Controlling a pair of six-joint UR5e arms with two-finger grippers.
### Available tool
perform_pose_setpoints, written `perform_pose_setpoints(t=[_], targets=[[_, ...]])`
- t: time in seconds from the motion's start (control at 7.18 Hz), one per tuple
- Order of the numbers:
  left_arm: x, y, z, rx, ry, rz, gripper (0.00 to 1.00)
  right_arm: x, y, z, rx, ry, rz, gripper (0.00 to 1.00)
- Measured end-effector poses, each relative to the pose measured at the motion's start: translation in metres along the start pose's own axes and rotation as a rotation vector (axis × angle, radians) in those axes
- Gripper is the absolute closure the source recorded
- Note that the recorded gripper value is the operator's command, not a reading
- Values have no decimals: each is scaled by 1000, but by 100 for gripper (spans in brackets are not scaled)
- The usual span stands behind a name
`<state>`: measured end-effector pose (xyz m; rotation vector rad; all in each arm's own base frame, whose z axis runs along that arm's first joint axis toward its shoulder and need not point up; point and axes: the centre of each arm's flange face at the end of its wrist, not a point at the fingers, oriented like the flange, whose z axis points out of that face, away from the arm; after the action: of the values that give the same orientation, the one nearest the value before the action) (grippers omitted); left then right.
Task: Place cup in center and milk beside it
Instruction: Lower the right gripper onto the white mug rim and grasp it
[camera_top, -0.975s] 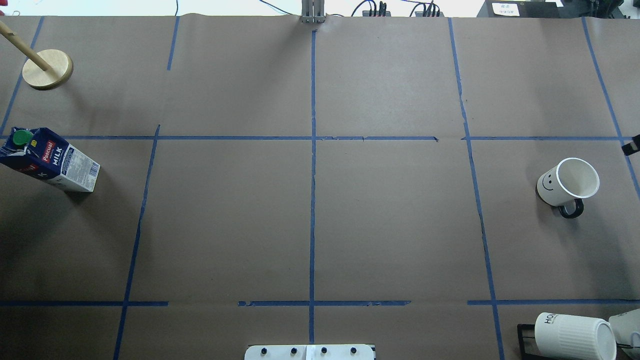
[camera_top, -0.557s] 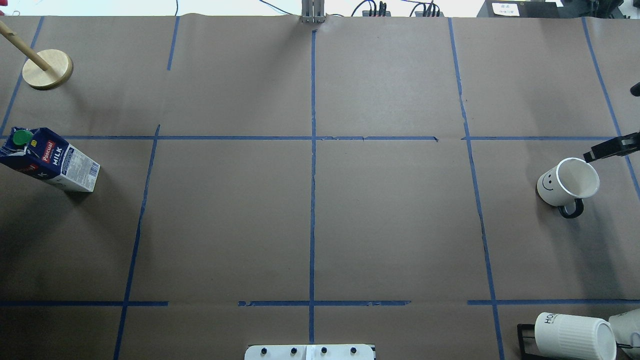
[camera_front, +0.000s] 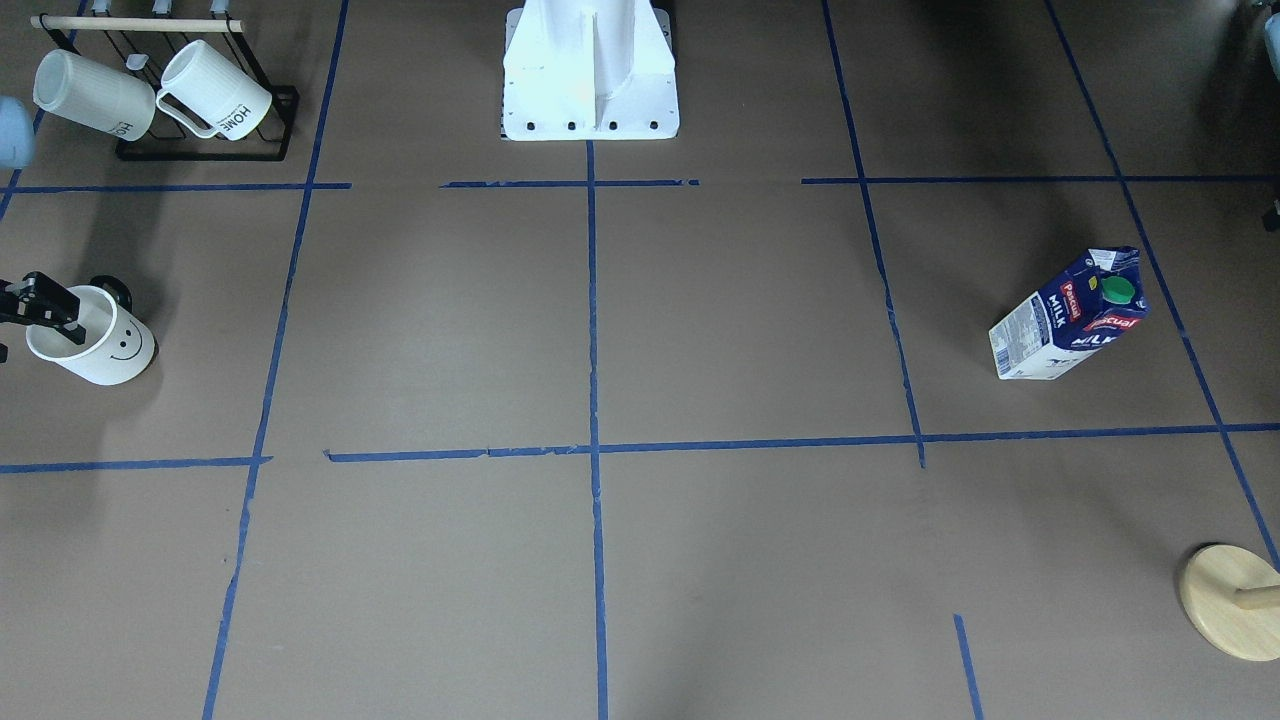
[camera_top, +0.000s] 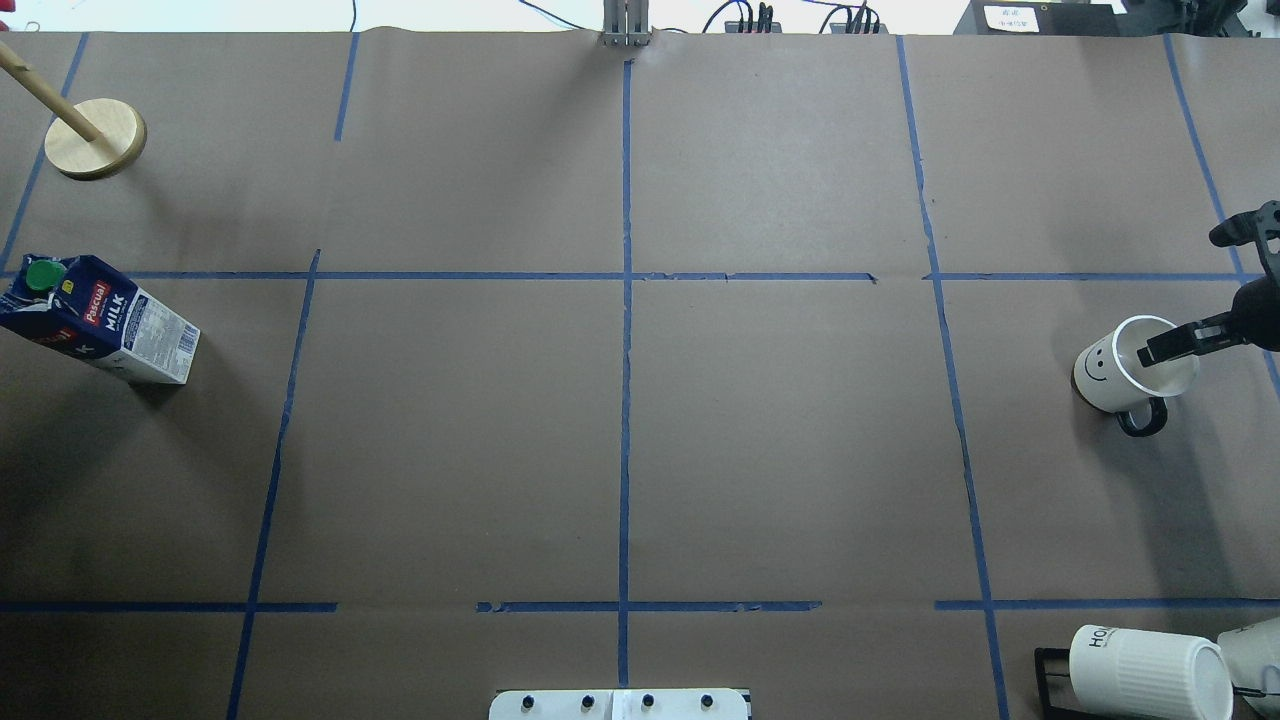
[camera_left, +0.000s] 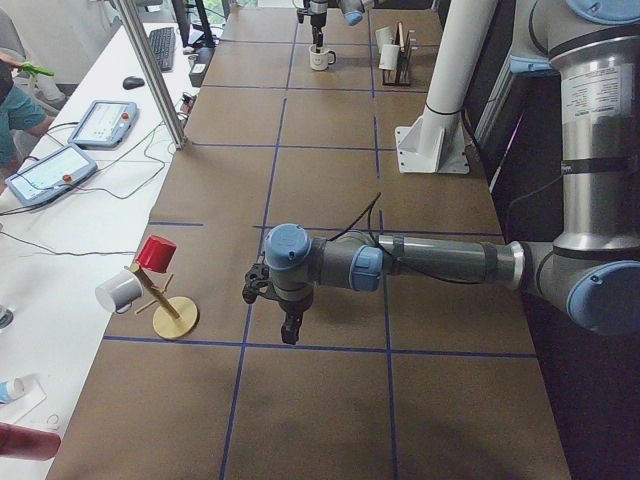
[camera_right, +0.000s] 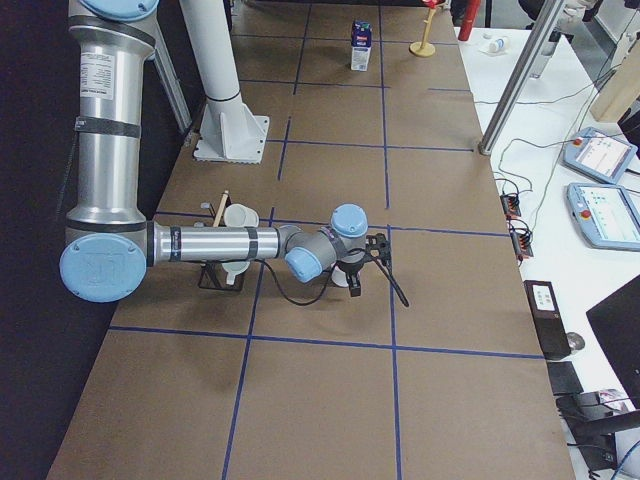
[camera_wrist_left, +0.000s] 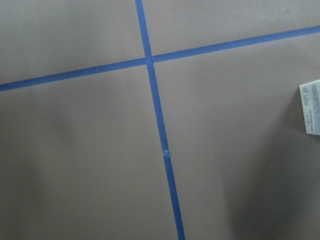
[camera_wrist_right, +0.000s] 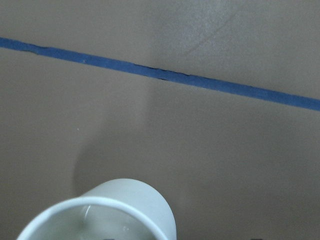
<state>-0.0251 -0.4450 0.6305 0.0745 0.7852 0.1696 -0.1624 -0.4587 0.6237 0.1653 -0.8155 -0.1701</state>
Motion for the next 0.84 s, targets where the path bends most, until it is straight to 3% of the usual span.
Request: perform_pose_setpoints(t=[0.84], targets=[[0, 0, 0, 0, 0, 0, 0, -14, -8, -3, 3, -18, -15, 100]])
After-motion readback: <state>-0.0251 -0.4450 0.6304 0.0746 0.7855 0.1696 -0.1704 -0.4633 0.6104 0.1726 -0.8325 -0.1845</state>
